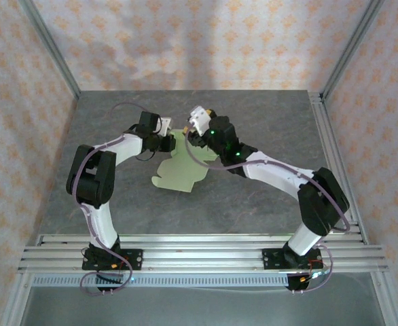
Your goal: Fold the paper box
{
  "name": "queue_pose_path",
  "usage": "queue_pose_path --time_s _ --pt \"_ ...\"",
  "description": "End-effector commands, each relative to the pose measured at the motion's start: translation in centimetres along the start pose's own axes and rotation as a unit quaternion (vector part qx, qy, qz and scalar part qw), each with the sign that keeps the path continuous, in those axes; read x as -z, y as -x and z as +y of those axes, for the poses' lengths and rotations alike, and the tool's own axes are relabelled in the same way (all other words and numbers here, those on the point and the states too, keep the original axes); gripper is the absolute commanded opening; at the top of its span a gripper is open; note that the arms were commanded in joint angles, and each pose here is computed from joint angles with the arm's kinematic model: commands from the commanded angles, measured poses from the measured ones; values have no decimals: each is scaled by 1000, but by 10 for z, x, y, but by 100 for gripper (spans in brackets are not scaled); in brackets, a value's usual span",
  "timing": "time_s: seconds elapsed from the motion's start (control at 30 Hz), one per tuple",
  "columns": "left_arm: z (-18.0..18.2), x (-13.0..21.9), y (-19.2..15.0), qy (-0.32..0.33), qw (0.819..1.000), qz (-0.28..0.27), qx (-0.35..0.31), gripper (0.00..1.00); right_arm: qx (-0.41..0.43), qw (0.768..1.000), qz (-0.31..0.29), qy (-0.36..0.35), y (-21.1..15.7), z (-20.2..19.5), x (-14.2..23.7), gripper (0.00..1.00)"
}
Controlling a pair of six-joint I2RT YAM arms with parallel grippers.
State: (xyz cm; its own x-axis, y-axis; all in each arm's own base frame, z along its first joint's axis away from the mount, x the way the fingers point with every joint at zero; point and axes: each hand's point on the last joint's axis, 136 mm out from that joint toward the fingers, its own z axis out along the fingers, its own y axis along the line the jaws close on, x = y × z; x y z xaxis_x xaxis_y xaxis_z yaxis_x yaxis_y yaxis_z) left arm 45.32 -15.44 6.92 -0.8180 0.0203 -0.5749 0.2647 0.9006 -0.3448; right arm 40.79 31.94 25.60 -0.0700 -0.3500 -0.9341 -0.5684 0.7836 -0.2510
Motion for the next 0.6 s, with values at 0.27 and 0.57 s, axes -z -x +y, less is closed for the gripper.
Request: queue_pose_path --time_s 0.27,0.57 --pt "-43 36 44 97 973 -188 -94 8 -345 935 45 69 2 -54 -9 69" --pt "-58 45 17 132 958 -229 -109 8 -410 894 137 118 -30 -56 -6 64"
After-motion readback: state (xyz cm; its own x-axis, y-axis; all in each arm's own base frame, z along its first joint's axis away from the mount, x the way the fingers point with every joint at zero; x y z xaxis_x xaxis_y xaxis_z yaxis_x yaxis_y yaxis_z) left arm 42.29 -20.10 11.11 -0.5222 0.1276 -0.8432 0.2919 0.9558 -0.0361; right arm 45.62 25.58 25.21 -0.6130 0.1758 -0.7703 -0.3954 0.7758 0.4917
